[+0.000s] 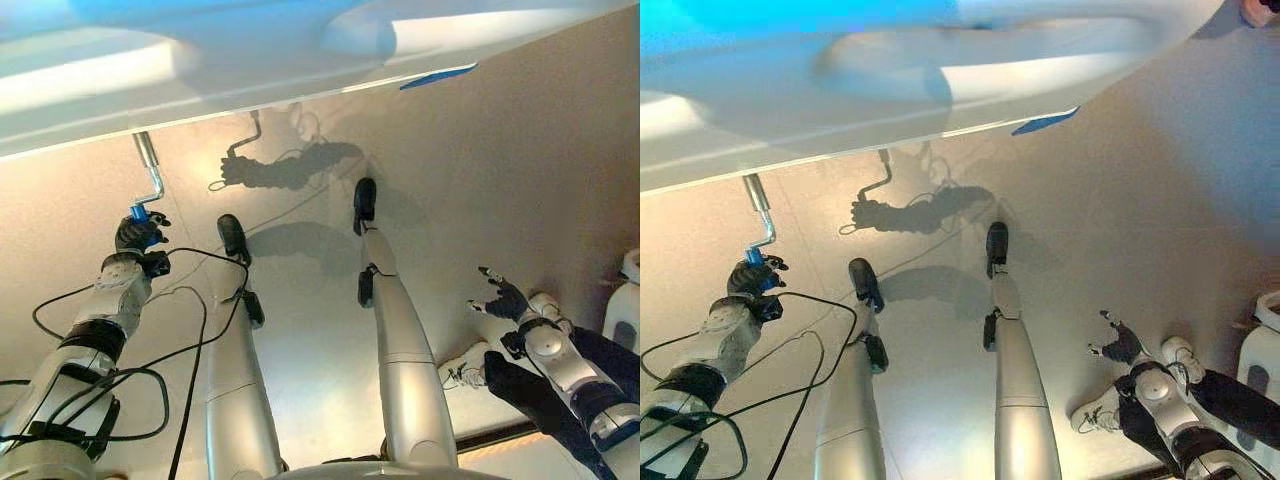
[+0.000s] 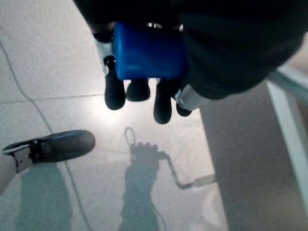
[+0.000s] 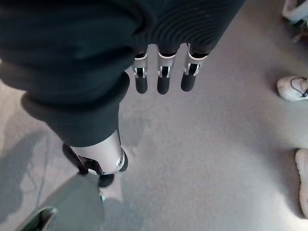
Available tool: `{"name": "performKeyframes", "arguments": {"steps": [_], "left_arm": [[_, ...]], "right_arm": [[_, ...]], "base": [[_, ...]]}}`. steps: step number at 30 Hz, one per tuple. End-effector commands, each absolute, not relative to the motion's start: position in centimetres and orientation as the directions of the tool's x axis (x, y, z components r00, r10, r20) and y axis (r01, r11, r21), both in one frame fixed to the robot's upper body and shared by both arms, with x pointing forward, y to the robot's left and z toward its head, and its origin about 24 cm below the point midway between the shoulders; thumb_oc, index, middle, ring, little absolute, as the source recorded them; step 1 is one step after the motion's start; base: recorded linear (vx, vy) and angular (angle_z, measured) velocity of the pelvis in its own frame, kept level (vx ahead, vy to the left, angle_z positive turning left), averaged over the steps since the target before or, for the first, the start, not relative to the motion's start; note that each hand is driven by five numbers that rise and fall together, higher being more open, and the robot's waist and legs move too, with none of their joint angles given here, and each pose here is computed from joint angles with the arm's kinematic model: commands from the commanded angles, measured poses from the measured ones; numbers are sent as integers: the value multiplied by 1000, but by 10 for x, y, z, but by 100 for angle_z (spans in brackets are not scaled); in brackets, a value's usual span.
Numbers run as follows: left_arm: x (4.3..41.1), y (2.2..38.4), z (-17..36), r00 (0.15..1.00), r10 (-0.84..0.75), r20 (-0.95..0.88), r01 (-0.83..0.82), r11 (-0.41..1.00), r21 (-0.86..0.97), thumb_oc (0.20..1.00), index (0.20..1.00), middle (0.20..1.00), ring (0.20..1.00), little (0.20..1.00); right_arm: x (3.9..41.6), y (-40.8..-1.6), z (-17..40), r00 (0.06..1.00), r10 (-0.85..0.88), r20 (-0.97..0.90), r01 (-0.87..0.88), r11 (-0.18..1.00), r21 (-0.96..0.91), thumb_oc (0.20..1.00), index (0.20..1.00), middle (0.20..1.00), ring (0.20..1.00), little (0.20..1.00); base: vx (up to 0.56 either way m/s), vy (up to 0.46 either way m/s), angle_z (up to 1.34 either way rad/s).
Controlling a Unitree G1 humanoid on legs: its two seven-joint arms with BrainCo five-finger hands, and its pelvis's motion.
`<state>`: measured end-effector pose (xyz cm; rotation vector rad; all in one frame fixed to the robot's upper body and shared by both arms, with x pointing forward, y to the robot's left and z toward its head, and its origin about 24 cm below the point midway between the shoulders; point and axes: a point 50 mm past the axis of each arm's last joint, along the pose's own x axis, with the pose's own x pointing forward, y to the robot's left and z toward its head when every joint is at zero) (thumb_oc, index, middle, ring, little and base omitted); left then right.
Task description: Raise the hospital bed
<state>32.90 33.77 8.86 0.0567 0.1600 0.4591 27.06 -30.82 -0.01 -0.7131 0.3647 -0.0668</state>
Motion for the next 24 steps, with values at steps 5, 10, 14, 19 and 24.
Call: {"name": "performKeyframes", "arguments": {"steps": [5, 10, 14, 19, 24], "left_arm": [[331, 342, 93, 873, 470, -131, -451, 880, 147, 200, 200, 200, 200, 200], [339, 339, 103, 872, 475, -115, -454, 875, 169, 200, 200, 200, 200, 200], [346, 335, 110, 877, 470, -99, -446, 873, 195, 200, 200, 200, 200, 200], [358, 317, 121, 910, 411, -58, -389, 892, 231, 200, 200, 200, 200, 200], [366, 301, 124, 929, 366, -43, -345, 905, 250, 200, 200, 200, 200, 200]], "right_arm": [[257, -319, -5, 914, -224, -339, -54, 760, -648, 1000, 1000, 1000, 1000, 1000], [260, -318, -2, 918, -220, -331, -45, 770, -636, 1000, 1000, 1000, 1000, 1000], [261, -316, 1, 924, -208, -321, -48, 771, -635, 1000, 1000, 1000, 1000, 1000], [261, -312, -2, 921, -190, -340, -71, 777, -625, 1000, 1000, 1000, 1000, 1000], [263, -307, -6, 918, -176, -356, -92, 778, -621, 1000, 1000, 1000, 1000, 1000]], "base": [[17, 14, -5], [8, -2, -3], [6, -30, -6], [9, -45, -1], [3, -26, -3]]}}
